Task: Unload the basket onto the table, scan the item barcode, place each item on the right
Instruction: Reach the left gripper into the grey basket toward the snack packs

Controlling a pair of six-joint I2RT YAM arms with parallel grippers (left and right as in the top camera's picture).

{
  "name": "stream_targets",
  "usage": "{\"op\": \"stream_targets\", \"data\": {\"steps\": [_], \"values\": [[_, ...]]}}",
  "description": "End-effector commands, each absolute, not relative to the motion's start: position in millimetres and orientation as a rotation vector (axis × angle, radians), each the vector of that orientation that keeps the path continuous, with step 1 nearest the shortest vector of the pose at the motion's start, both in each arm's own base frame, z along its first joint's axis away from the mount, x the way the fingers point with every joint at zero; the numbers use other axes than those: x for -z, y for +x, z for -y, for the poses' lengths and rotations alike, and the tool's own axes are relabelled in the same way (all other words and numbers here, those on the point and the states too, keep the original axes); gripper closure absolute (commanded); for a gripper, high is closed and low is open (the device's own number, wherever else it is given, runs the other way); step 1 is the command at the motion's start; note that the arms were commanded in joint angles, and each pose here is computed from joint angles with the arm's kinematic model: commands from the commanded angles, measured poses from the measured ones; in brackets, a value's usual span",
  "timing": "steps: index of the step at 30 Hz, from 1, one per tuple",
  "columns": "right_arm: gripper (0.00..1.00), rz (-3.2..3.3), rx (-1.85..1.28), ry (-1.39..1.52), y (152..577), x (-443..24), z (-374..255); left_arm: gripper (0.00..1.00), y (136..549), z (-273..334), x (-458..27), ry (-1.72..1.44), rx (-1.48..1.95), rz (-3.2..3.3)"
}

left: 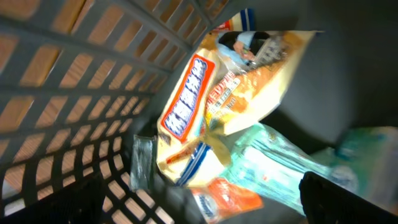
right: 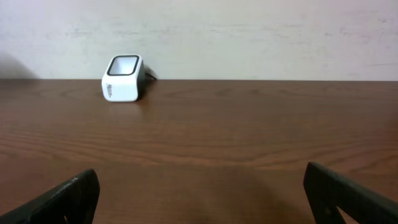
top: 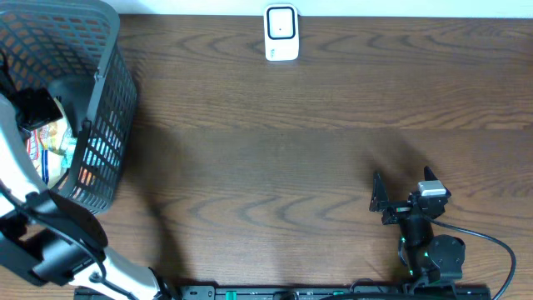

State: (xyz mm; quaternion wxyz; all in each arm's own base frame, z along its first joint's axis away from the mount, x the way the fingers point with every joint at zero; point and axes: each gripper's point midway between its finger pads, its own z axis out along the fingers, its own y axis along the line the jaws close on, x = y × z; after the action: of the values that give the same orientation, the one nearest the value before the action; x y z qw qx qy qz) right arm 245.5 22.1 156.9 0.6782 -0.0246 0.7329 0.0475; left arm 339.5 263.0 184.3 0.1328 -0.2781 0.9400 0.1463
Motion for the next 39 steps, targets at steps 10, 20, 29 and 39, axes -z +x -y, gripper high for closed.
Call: {"op": "stream_targets", "data": {"steps": [10,20,29,39], "values": [[0.01,-1.653,-0.099,-0.037,245.8,-155.1,-18.8,0.04,381.7,-280.0,-115.4,-0.604,-0.476,-2.821],[0.01,-1.653,-0.099,-0.037,245.8,-155.1,-18.8,0.1,396.5,-266.8,-82.9,-0.518,-0.423,-2.883],[0.01,-1.653,-0.099,-0.037,245.8,-155.1,-18.8,0.22,389.1,-274.9,-60.8,-0.534,-0.486,-2.938],[0.01,-1.653,-0.099,-0.037,245.8,-155.1,-18.8,0.93,387.1,-273.6,-60.0,-0.536,-0.481,-2.948]]}}
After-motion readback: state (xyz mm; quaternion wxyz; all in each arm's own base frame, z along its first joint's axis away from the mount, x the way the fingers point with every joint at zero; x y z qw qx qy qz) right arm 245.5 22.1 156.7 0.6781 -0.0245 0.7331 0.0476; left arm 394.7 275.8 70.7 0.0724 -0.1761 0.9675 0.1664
